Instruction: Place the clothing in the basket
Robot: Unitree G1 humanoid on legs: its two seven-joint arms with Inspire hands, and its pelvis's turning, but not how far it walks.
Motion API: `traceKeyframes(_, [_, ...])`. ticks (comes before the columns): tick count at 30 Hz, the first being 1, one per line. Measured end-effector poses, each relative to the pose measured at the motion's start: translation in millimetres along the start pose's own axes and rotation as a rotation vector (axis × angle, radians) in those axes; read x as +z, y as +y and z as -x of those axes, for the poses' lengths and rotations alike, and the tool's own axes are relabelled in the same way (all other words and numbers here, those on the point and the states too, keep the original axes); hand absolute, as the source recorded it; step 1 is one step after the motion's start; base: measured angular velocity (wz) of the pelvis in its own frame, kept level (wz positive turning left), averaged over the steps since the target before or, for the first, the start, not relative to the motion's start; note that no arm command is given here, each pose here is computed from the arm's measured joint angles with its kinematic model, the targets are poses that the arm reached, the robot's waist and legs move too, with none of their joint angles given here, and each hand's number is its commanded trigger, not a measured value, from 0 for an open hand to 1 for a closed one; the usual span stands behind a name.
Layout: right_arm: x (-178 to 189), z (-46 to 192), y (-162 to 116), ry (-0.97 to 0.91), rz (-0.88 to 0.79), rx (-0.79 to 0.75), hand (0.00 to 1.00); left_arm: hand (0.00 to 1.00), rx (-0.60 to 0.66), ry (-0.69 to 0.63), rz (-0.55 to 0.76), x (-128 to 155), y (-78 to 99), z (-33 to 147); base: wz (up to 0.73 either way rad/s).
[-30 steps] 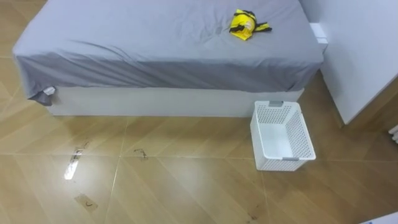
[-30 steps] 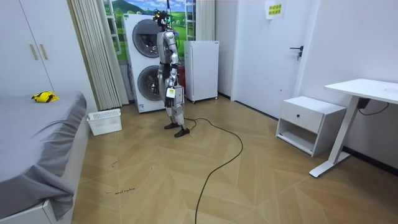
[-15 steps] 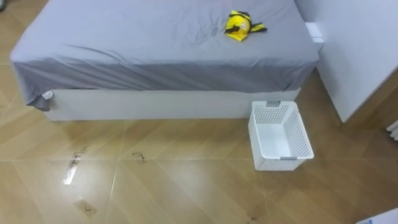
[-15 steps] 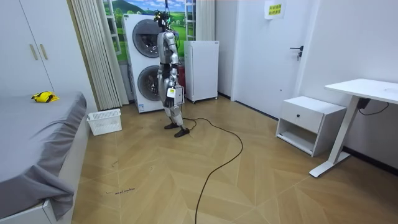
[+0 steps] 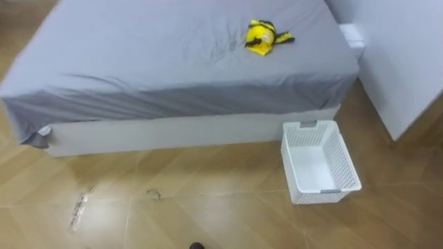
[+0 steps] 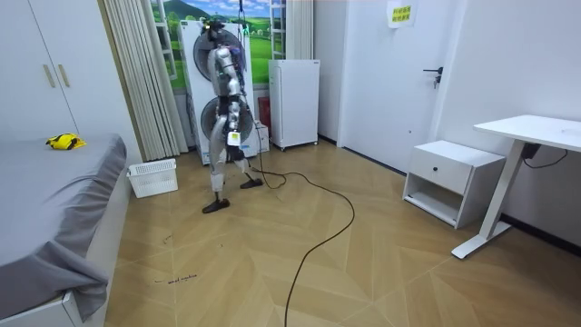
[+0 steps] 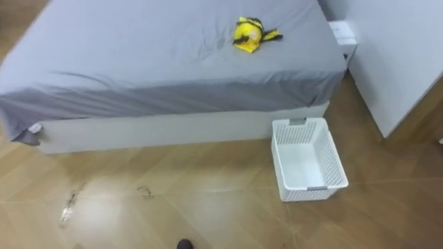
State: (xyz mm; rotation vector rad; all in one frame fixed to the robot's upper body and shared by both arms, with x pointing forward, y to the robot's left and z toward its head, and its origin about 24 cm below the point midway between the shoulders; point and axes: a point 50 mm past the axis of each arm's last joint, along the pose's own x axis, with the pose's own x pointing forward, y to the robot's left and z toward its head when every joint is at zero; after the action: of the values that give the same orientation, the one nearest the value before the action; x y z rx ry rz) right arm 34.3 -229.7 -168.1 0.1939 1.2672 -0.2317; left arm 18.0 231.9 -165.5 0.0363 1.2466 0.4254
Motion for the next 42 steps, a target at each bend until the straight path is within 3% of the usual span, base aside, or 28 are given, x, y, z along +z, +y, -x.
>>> traceKeyframes(4, [12.7,-0.3,3.6,-0.066,-0.008,-0.003,0.00,0.00,0.009,-0.030,-0.001,4.0,3.3,-0.6,-0.18])
traceKeyframes(7, [23.3,-1.4,7.3,-0.103,-0.002,-0.005,0.00,0.00,0.005,-0.085,-0.011,22.7,-0.8,-4.0,-0.01])
traceKeyframes(14, [87.7,2.8,38.6,-0.362,0.023,0.093,0.00,0.00,-0.036,-0.188,-0.100,48.3,-15.0,-5.0,0.29])
traceKeyframes(17, [97.3,5.5,39.9,-0.415,0.020,0.081,0.00,0.00,-0.066,-0.189,-0.128,47.0,-22.3,-3.7,0.69])
traceKeyframes(25, [157.2,25.0,58.1,-0.662,0.018,0.114,0.00,0.00,-0.042,-0.113,-0.090,19.7,-10.8,-0.2,0.12])
traceKeyframes(33, [173.3,37.1,61.9,-0.742,-0.027,0.083,0.00,0.00,-0.039,-0.181,-0.029,35.7,-10.6,0.8,-0.19])
traceKeyframes(36, [174.3,44.7,65.4,-0.784,0.022,0.076,0.00,0.00,-0.012,-0.160,-0.004,27.5,-1.6,1.4,-0.41])
traceKeyframes(42, [192.1,60.2,66.2,-0.897,0.090,-0.004,0.00,0.00,-0.017,-0.128,-0.008,19.9,-2.9,1.9,-0.14])
